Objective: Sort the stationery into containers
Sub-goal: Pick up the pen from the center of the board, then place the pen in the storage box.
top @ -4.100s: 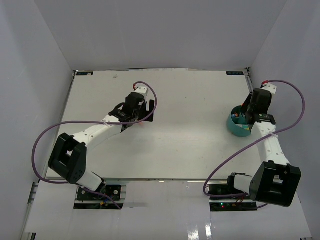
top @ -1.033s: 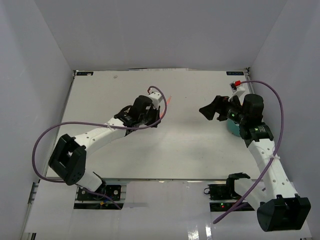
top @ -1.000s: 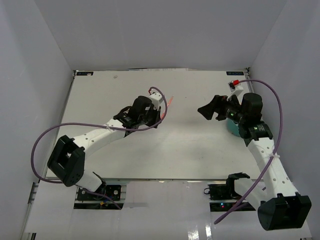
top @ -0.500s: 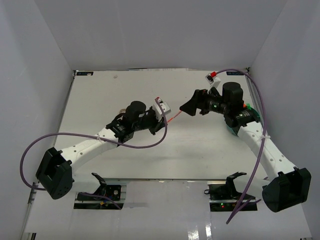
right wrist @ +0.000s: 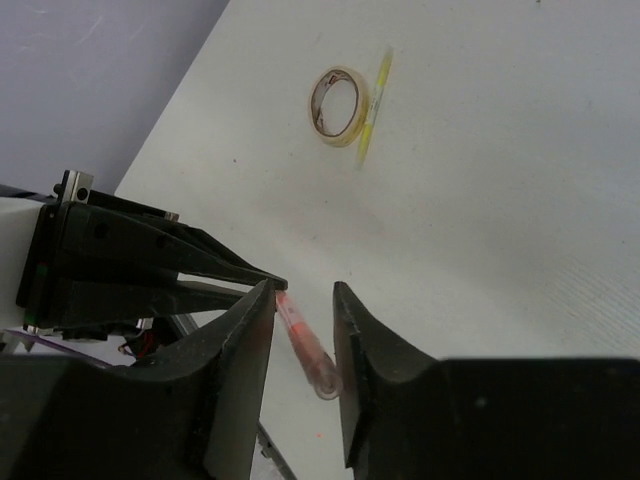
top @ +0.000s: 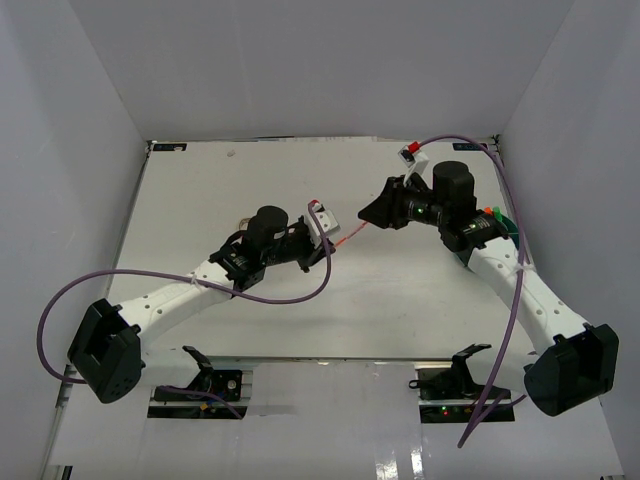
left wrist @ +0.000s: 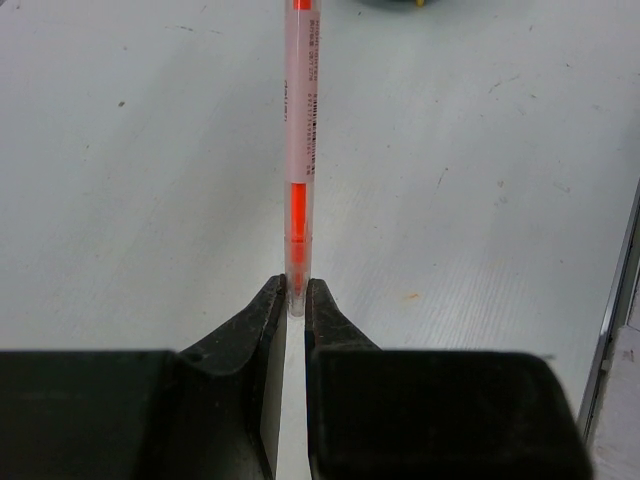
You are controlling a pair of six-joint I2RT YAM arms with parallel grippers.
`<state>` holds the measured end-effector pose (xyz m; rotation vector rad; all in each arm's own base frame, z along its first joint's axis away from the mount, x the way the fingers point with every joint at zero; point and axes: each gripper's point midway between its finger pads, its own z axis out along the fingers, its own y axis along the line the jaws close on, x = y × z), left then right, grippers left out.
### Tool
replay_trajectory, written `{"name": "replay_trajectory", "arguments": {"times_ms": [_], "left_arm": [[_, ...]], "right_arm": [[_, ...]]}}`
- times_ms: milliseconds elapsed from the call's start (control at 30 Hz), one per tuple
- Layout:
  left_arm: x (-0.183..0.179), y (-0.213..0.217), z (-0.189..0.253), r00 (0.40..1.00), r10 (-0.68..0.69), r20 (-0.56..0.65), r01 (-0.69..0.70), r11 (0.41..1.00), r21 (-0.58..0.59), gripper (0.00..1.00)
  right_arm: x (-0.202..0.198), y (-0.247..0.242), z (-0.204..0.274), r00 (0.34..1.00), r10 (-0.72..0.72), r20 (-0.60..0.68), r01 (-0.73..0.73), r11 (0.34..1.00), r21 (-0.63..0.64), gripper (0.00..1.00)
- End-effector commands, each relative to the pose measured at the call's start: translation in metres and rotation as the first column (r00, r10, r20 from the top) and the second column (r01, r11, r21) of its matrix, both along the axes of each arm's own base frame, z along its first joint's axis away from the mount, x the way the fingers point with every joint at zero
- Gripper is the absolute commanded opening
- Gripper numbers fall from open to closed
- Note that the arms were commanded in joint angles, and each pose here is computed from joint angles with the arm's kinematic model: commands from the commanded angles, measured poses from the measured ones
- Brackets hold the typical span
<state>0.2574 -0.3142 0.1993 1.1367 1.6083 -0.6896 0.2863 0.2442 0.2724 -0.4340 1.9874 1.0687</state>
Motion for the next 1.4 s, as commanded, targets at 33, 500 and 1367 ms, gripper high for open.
{"name": "replay_trajectory", "arguments": {"times_ms": [33, 500, 1367], "left_arm": [[-0.003, -0.004, 0.019, 0.998, -0.022, 0.052, 0.025, 0.998, -0.055, 0.0], [0.015, 0.005, 0.007, 0.99, 0.142, -0.023, -0.143, 0.987, -0.07, 0.69], [0.104, 0.096, -0.048, 0.599, 0.722, -0.345, -0.727, 0.672, 0.144, 0.98]], "right_arm": [[0.004, 0.004, 0.016, 0.999, 0.003, 0.048, -0.004, 1.0, 0.019, 0.31], [0.025, -0.045, 0.021, 0.954, -0.237, 0.181, 0.262, 0.956, -0.128, 0.08], [0.044, -0.298, 0.049, 0.325, -0.813, 0.483, 0.936, 0.204, -0.287, 0.08]]}}
